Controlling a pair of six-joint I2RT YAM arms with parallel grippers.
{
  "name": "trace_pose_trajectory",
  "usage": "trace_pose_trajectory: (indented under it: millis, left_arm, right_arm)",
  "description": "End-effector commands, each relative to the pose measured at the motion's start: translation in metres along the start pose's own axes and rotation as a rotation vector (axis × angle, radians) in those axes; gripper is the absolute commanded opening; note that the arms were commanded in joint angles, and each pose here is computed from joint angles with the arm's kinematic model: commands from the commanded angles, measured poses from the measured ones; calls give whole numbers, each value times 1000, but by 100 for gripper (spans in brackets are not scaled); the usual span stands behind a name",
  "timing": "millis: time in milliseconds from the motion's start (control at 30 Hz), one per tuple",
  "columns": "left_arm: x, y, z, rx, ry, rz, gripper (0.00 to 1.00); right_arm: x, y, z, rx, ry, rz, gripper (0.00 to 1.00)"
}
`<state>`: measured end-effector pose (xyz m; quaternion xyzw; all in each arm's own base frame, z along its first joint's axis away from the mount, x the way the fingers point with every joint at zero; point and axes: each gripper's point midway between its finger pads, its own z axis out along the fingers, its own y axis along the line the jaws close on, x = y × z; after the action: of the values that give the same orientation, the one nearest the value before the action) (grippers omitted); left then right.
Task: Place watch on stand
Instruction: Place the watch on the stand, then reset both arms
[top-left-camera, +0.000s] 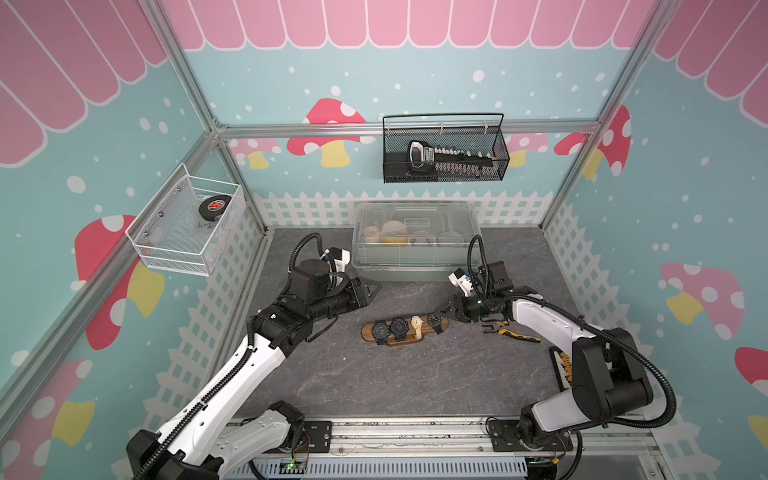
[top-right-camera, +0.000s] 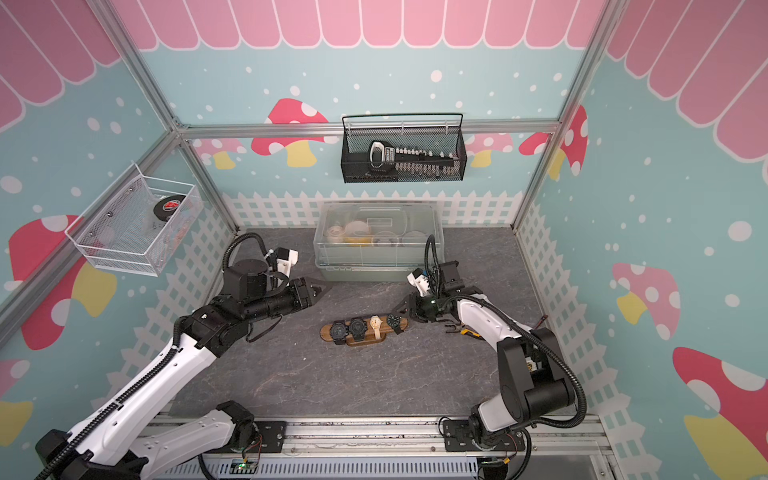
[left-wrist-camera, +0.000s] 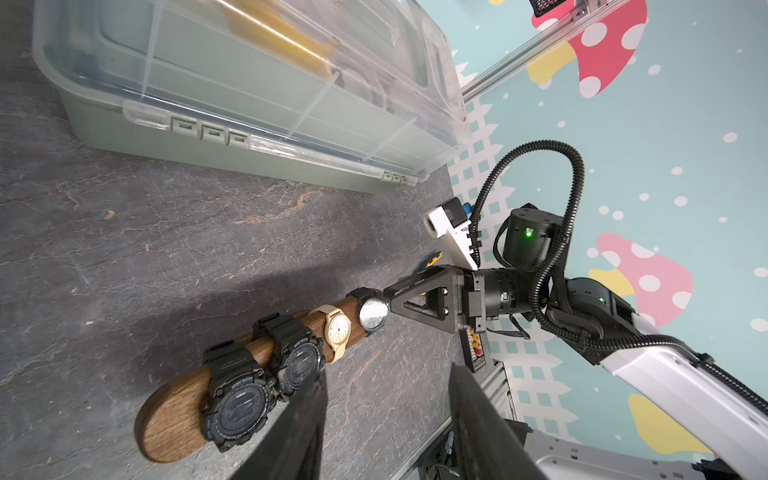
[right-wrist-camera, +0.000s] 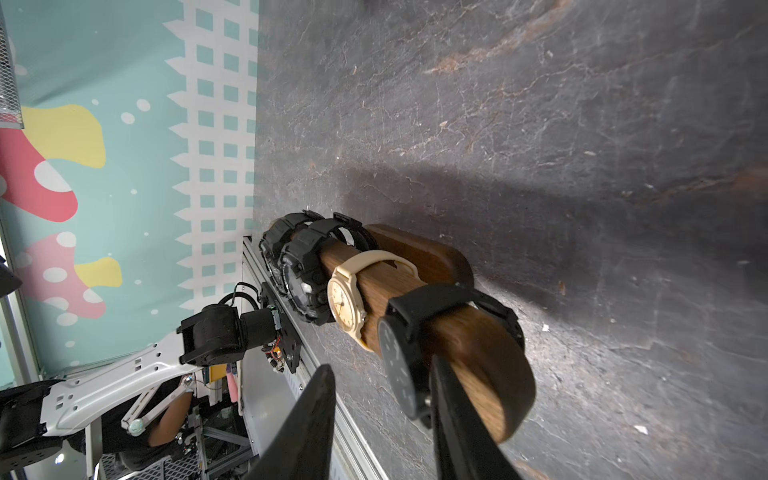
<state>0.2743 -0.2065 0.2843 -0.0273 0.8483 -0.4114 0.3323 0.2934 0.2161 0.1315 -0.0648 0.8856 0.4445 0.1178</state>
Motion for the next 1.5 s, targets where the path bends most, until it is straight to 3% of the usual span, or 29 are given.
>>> trace_pose_trajectory:
  millis: [0, 233, 500, 533, 567, 600, 633, 900, 1067, 1267, 1400, 1467]
  left_arm:
    - [-1, 0, -4, 7, -12, 3, 48]
    - [-1, 0, -3, 5, -12, 3, 48]
    - [-8, -1, -12, -20, -43, 54, 51]
    - [-12, -1, -15, -34, -60, 73, 91]
    - [-14, 2, -18, -54, -75, 94, 99]
    - [-19, 5, -20, -81, -100, 110, 99]
    - [-23, 11, -23, -118, -125, 125, 99]
    - [-57, 44, -34, -305, -352, 273, 99]
    - [-69, 63, -31, -414, -426, 404, 99]
    - [-85, 113, -44, -694, -577, 441, 99]
    - [-87, 151, -49, -924, -646, 619, 99]
    - [-85, 167, -46, -990, -611, 692, 99]
  right_arm:
    - [-3, 7, -5, 18, -12, -19, 37]
    - [4, 3, -4, 50, 4, -21, 37]
    - [-9, 2, -27, 182, -68, -91, 38]
    - [-13, 2, -31, 213, -82, -106, 43]
    - [-17, 1, -37, 250, -98, -124, 58]
    - [-21, 0, -42, 278, -111, -136, 93]
    - [-26, 1, -48, 308, -131, -154, 99]
    - [-66, -4, -94, 553, -328, -269, 100]
    - [-81, -16, -126, 729, -455, -309, 100]
    - [-87, -43, -150, 942, -538, -405, 100]
    - [-86, -69, -154, 1078, -564, -486, 100]
    - [-83, -80, -153, 1120, -563, -507, 100]
